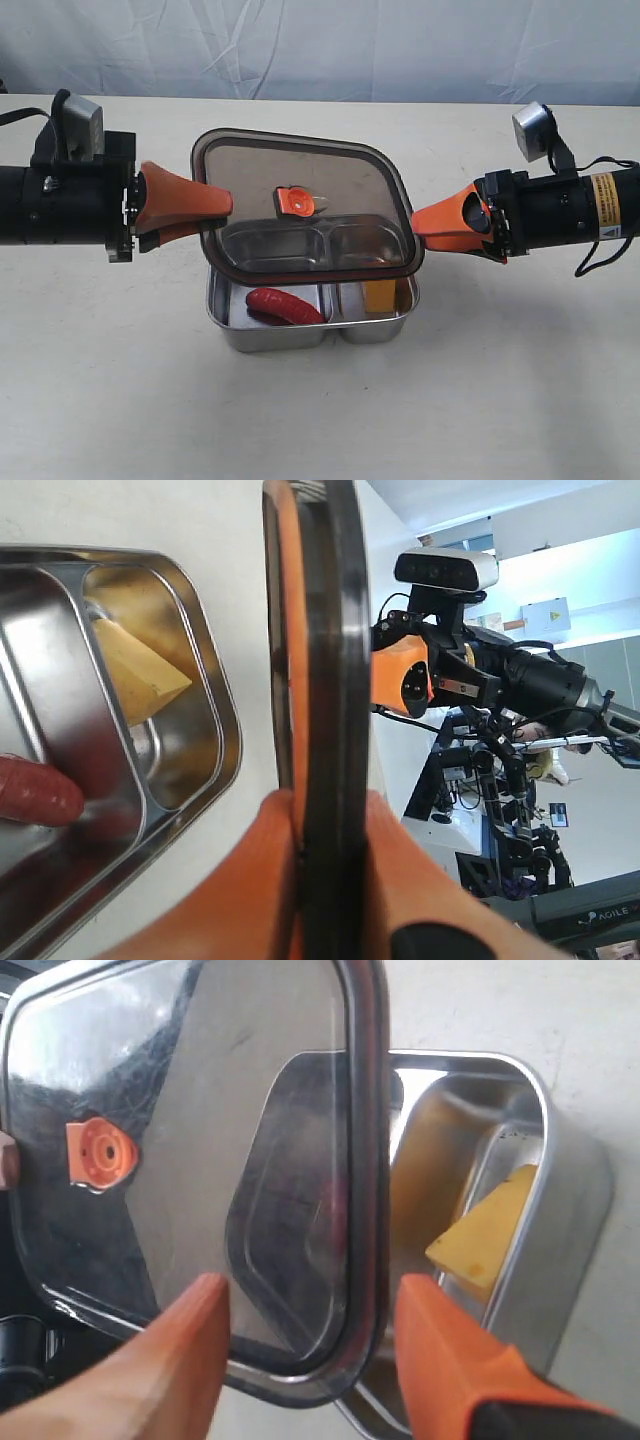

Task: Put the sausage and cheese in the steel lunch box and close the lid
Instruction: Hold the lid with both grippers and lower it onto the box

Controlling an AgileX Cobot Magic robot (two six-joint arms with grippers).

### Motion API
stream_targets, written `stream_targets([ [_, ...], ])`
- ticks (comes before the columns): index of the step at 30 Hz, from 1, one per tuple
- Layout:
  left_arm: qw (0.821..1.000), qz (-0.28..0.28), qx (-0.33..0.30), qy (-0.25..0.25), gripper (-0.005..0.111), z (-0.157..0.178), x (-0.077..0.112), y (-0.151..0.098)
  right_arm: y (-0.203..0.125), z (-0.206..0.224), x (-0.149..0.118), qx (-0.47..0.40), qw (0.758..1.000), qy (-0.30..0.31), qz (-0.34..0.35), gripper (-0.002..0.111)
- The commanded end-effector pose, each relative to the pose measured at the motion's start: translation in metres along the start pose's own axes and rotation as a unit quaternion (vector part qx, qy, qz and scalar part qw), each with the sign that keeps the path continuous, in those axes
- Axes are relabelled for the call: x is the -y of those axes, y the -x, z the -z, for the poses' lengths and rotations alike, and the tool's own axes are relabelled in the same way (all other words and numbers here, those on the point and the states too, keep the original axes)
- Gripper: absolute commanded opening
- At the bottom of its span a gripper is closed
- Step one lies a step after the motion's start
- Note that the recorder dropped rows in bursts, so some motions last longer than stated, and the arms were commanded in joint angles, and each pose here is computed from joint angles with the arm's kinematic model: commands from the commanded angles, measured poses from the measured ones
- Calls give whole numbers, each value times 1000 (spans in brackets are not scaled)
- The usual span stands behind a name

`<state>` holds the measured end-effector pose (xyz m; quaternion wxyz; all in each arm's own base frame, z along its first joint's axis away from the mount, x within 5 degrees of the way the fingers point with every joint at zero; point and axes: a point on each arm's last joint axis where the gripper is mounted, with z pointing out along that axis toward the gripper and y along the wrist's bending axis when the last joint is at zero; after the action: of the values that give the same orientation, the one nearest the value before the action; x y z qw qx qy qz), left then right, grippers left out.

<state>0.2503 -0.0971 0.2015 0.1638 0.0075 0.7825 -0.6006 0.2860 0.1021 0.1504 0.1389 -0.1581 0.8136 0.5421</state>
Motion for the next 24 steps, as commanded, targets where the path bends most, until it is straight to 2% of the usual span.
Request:
stream_targets([
  [1,1000,2,5,-14,0,0,5,0,2,-3,7,12,1000,17,-12,50],
  [3,1000,2,5,-14,0,0,5,0,3,-3,8,21,999,21,-17,50],
  [4,1000,-2,5,-14,0,0,5,0,5,-3,8,33,999,23,-22,42],
  [5,1000,-4,4,-13,0,0,5,0,7,-4,7,43,999,25,-22,27],
  [6,1000,-4,3,-13,0,0,5,0,8,-4,7,46,998,25,-17,19],
  [7,1000,-4,2,-13,0,0,5,-1,8,-3,6,46,998,25,-16,4],
  [8,1000,-6,0,-12,0,0,5,-1,8,-3,6,45,999,25,-14,-1],
  [16,999,-14,-36,6,0,-1,-6,-7,5,-8,-12,13,999,29,22,0],
  [24,1000,-9,-10,-7,0,0,2,-2,5,-6,-17,8,999,27,28,0],
])
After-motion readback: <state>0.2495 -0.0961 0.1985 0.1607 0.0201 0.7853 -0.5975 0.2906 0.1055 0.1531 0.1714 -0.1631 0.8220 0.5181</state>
